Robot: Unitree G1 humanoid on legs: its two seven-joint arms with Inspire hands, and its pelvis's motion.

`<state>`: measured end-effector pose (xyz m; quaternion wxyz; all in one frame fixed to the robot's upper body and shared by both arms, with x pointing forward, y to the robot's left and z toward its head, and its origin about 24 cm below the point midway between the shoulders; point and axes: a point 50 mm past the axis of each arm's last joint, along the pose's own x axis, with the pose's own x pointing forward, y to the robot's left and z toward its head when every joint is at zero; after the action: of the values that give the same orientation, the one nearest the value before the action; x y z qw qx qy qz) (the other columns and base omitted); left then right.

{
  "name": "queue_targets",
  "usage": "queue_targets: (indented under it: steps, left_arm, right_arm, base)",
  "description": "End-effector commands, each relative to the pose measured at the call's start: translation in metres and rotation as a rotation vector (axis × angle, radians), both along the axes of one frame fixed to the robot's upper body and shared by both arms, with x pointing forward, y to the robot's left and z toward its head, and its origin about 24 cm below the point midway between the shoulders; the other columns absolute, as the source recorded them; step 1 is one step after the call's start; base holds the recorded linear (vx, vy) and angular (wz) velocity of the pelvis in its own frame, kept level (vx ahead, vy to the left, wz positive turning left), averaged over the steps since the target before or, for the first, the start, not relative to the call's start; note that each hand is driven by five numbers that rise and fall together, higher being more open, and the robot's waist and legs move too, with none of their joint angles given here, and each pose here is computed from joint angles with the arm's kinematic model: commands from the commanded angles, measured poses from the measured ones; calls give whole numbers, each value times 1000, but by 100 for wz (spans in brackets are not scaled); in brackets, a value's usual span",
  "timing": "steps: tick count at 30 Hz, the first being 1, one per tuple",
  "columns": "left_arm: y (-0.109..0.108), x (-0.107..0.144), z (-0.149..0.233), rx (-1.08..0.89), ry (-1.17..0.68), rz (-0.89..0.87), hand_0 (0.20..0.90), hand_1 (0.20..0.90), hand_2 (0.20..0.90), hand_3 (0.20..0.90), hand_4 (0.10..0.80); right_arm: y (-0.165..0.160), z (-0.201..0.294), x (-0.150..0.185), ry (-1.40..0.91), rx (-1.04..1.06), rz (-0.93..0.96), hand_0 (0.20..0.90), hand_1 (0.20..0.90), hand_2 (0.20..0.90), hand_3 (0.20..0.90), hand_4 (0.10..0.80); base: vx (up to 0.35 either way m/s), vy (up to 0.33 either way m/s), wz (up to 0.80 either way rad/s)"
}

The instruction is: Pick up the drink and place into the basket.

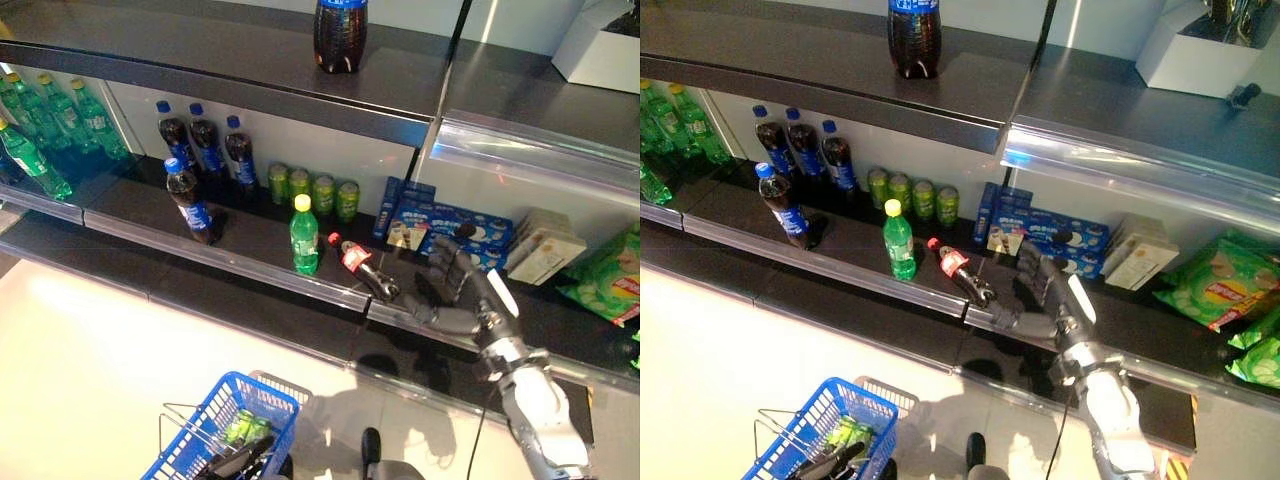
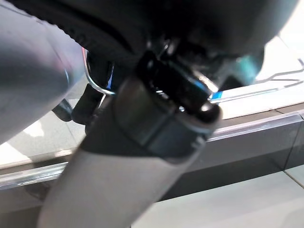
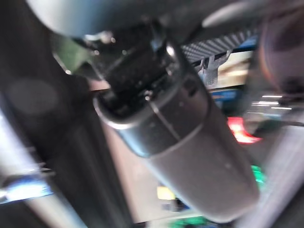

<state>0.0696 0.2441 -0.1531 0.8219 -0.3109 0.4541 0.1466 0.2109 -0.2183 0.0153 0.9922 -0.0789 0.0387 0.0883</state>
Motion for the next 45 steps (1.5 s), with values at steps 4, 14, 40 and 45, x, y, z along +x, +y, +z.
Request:
queue_targets:
  steps: [4,14,40,45]
  left_arm:
    - [6,55,24,14,-294,-23,300,300,300,200,100]
    - [5,66,25,10,-293,-59,300,300,300,200,100]
    - [7,80,28,6,-302,-152,300,300,300,200,100]
    - [3,84,28,13,-304,-169,300,300,300,200,100]
  right_arm:
    - [3,-35,-20,102,-85,-17,900,900,900,900,800]
    - [-6,-114,-64,480,-158,-170,900,900,900,900,800]
    - [-26,-159,-108,783,-102,-389,900,900,900,900,800]
    - [-18,-160,-101,768,-86,-373,900,900,900,900,800]
  base:
    - [-8,-1,0]
    - [-7,0,-1]
    - [-24,82,-5]
    - [-121,35,-30]
